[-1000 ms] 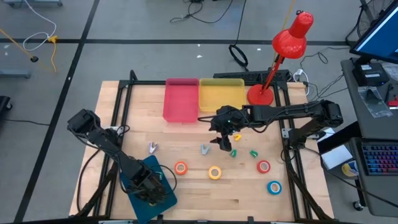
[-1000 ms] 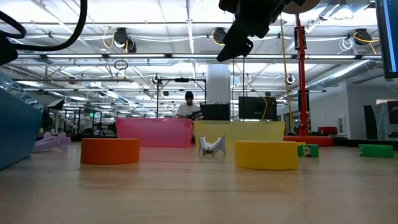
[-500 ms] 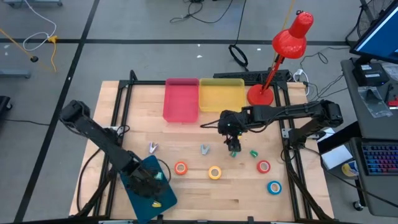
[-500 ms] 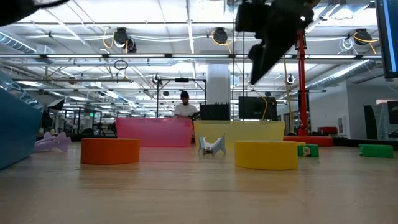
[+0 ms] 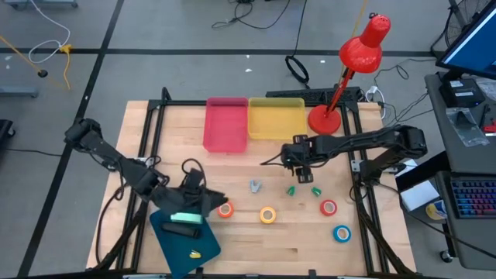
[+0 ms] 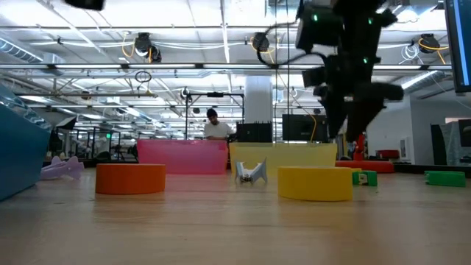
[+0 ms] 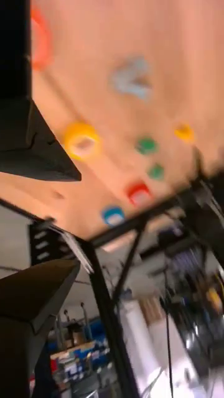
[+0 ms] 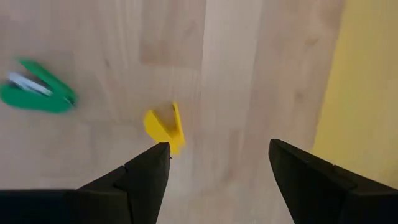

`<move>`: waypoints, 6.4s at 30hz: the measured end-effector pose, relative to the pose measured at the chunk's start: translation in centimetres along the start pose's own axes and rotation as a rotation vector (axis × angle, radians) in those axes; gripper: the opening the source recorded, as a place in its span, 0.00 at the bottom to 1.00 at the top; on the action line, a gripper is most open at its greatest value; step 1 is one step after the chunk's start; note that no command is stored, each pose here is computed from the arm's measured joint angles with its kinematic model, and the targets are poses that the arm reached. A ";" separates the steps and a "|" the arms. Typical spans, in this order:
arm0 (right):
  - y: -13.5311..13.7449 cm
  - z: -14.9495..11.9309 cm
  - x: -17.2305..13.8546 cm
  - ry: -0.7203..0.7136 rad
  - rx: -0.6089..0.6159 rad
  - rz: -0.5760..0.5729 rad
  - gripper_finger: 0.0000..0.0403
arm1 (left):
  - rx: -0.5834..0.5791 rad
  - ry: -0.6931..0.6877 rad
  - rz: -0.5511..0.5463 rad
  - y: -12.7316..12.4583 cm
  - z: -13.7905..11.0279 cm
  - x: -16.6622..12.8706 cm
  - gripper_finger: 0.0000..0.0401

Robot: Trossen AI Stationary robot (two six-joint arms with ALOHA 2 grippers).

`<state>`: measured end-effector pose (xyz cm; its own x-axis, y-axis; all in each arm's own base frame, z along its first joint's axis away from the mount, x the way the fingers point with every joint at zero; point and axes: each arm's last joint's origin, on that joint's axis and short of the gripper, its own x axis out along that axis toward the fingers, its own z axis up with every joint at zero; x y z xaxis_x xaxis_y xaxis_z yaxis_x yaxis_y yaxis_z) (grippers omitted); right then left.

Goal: Pick and place Stapler, Stapler remover, tape
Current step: Put the yellow stapler into the blue bin

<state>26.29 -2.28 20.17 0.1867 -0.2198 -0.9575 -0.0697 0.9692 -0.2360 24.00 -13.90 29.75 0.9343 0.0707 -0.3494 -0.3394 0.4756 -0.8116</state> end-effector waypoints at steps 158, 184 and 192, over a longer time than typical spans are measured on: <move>1.6 5.4 -6.2 -0.953 0.145 0.584 0.55 | 0.672 -0.104 -0.093 3.1 4.5 11.0 0.14; 1.9 3.9 -4.7 -0.703 0.281 0.627 0.62 | 0.648 -0.153 -0.221 0.9 4.4 9.7 0.14; 1.6 3.3 -4.1 -0.631 0.275 0.613 0.62 | 0.507 0.257 -0.012 -0.4 3.2 5.8 0.14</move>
<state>28.64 0.58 24.30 0.6995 0.3637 -0.6151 -0.1128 0.9062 0.4075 29.94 -10.84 29.54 0.8597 -0.1232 -0.4956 -0.1744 0.8412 -0.5118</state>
